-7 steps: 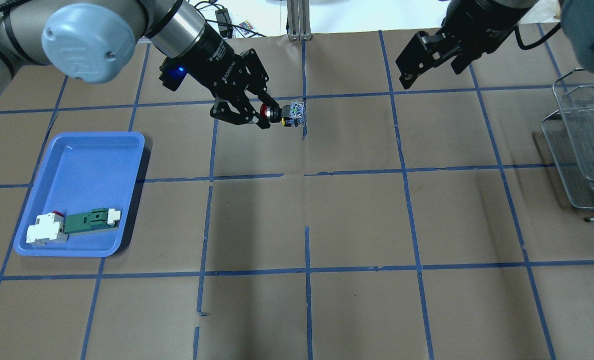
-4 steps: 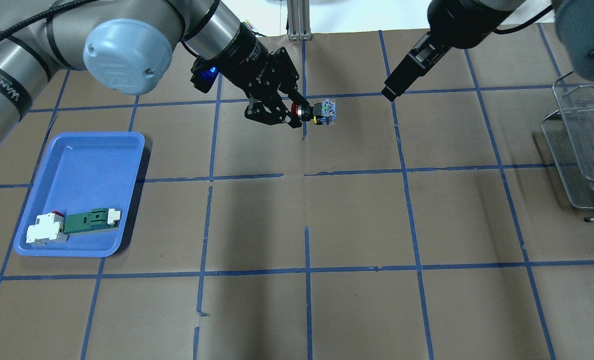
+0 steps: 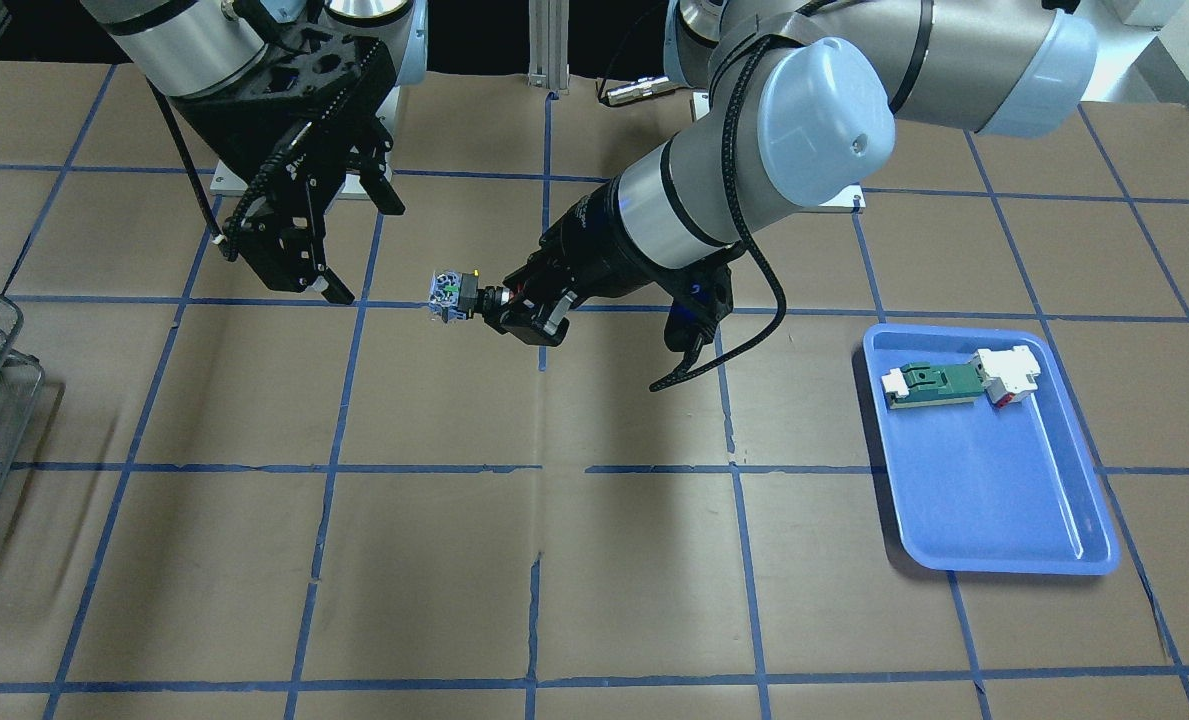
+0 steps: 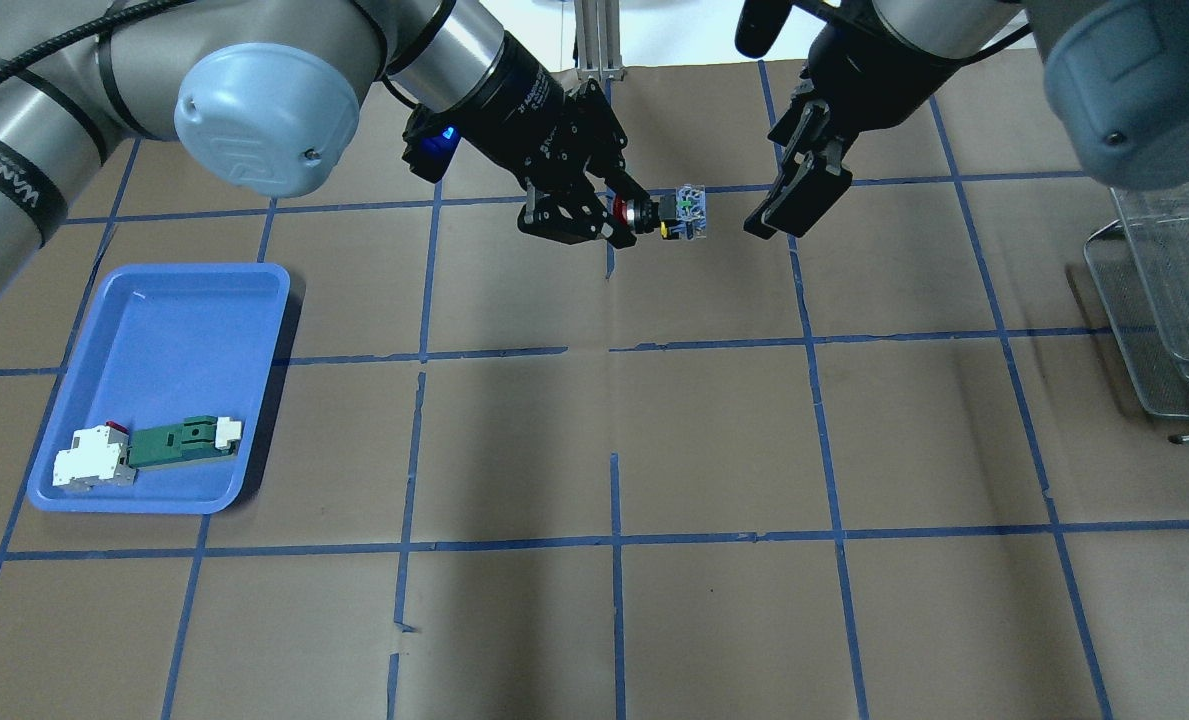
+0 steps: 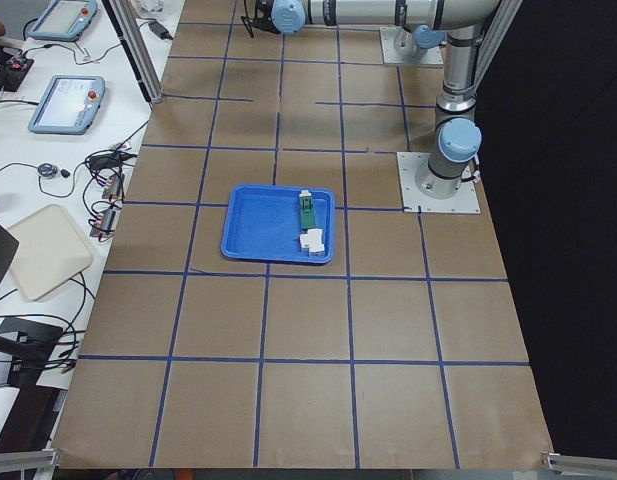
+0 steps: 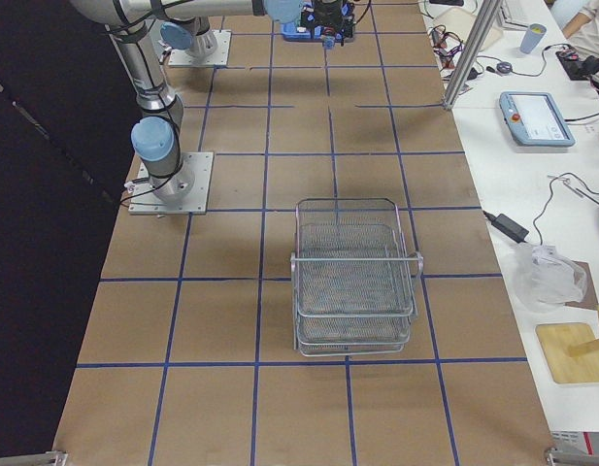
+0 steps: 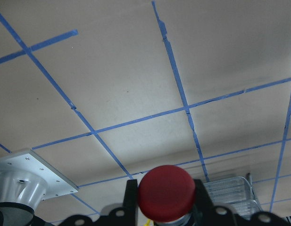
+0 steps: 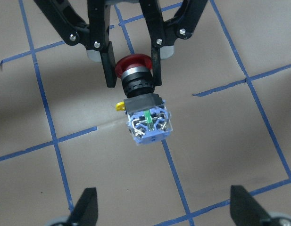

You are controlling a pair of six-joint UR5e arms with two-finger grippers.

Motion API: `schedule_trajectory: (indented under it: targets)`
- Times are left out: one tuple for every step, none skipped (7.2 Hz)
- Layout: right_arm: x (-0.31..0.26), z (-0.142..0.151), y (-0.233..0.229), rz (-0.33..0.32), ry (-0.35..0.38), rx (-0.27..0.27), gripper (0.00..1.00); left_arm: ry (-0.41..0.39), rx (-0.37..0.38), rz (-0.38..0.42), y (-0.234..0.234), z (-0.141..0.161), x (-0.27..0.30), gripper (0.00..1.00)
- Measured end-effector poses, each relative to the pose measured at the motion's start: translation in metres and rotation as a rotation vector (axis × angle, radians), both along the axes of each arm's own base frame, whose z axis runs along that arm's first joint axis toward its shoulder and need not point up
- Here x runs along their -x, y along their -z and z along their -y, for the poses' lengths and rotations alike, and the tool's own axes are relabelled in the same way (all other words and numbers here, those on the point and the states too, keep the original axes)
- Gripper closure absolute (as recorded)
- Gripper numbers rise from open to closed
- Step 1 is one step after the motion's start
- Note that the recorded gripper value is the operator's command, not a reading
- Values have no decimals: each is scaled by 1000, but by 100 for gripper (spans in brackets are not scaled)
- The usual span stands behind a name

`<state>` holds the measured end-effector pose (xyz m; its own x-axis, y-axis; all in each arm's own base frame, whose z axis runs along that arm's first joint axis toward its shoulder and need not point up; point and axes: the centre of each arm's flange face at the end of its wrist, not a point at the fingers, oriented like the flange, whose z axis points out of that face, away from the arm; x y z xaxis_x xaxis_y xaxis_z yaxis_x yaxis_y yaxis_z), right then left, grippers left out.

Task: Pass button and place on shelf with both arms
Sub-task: 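Bring the right gripper down onto the button's red head while left holds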

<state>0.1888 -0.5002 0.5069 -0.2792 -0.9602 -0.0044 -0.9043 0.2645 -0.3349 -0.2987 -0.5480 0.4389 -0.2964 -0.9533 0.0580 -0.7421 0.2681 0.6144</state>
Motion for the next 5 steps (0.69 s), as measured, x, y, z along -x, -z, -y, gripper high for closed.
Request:
schedule_trajectory:
  targets:
    - [0, 4, 5, -3, -35, 15, 0, -3, 4, -5, -4, -2, 0, 100]
    - [-1, 6, 10, -2, -56, 15, 0, -2, 8, -7, -8, -4, 1, 100]
    - [-3, 8, 14, 3, -71, 6, 0, 1, 12, -9, -11, -7, 3, 100]
    - [-7, 10, 17, 6, -81, 1, 0, 5, 13, -9, -12, -9, 6, 100]
    - [-10, 12, 18, 7, -88, -1, 0, 11, 12, -8, -12, -11, 10, 100]
